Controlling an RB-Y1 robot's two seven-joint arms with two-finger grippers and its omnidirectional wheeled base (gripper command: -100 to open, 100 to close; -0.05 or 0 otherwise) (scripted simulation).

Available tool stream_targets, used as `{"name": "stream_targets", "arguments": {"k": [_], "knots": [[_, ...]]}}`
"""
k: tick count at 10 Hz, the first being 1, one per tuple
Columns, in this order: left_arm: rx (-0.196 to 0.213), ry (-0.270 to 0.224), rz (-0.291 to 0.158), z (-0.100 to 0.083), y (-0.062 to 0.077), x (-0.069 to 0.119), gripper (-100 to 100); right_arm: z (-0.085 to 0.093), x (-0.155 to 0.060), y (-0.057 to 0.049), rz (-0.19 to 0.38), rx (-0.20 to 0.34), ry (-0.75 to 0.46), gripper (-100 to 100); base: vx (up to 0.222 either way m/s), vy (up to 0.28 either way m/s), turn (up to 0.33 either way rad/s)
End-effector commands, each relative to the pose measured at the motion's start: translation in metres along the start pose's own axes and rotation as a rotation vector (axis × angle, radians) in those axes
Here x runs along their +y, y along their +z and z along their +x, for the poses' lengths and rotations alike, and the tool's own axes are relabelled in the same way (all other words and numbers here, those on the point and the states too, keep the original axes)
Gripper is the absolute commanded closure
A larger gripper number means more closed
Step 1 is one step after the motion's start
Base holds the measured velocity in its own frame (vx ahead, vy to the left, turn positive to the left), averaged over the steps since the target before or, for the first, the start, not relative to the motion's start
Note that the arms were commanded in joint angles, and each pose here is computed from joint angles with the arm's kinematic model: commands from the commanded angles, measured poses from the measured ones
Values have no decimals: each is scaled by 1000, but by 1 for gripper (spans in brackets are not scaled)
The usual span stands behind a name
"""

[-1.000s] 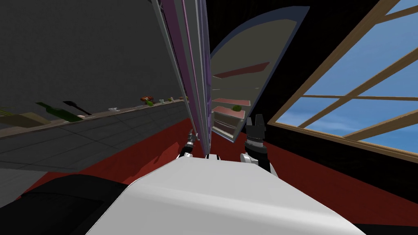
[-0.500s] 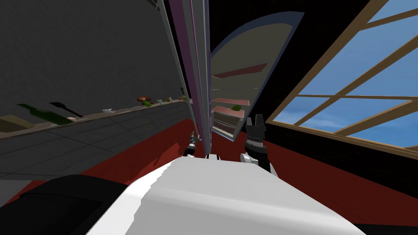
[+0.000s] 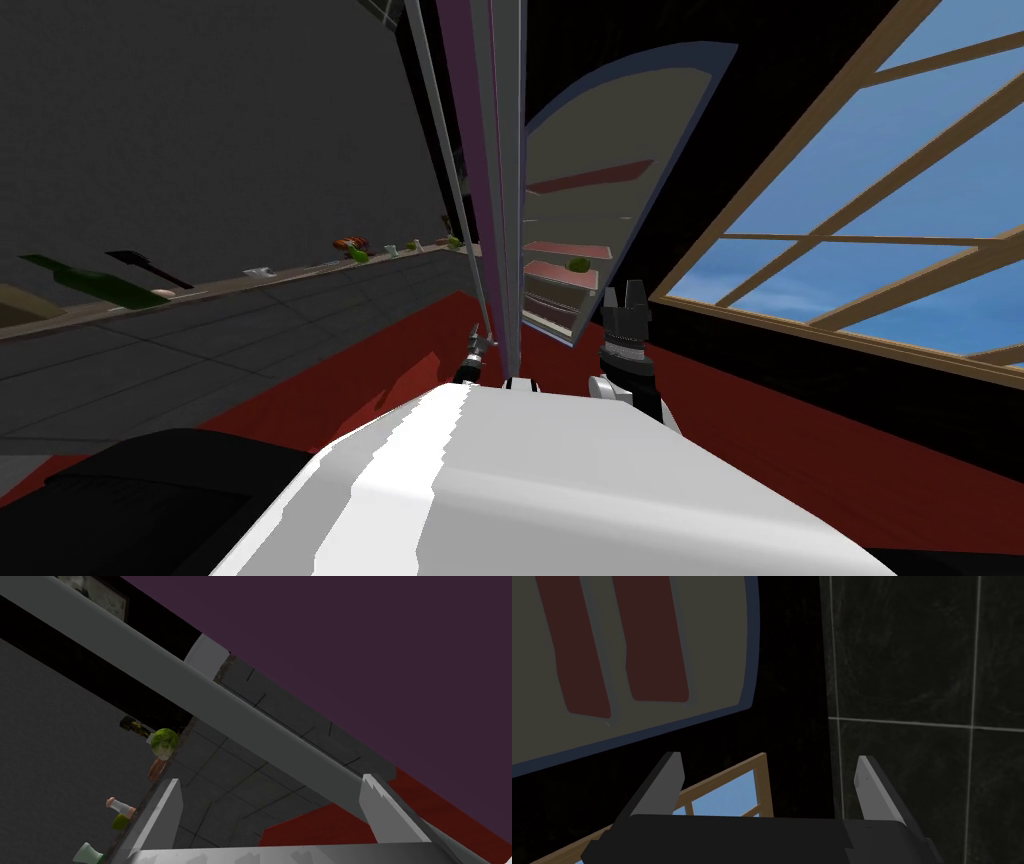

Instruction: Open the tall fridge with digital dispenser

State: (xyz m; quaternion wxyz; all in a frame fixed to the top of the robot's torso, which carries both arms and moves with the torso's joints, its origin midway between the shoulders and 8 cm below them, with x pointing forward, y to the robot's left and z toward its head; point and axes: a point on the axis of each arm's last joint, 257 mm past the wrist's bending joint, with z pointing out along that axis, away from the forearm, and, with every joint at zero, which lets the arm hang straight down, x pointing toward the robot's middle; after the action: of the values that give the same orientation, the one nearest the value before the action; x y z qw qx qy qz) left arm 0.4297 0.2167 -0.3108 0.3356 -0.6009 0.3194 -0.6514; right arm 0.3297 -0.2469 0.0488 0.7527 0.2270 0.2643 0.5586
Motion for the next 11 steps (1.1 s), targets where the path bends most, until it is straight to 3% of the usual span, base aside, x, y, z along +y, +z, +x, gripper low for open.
{"name": "stream_targets", "arguments": {"k": [1,5,6,11], "knots": [[-3,1,-4,-2,-1,1,100,0,0,0,0,0,0,0,-9,1,1],[30,-3,-24,7,-1,2,100,0,0,0,0,0,0,0,14,180,-76],[30,-2,-27,10,4,-6,-100,0,0,0,0,0,0,0,3,85,42],[49,-3,-40,23,17,-30,-100,0,0,0,0,0,0,0,-18,-55,53]]}}
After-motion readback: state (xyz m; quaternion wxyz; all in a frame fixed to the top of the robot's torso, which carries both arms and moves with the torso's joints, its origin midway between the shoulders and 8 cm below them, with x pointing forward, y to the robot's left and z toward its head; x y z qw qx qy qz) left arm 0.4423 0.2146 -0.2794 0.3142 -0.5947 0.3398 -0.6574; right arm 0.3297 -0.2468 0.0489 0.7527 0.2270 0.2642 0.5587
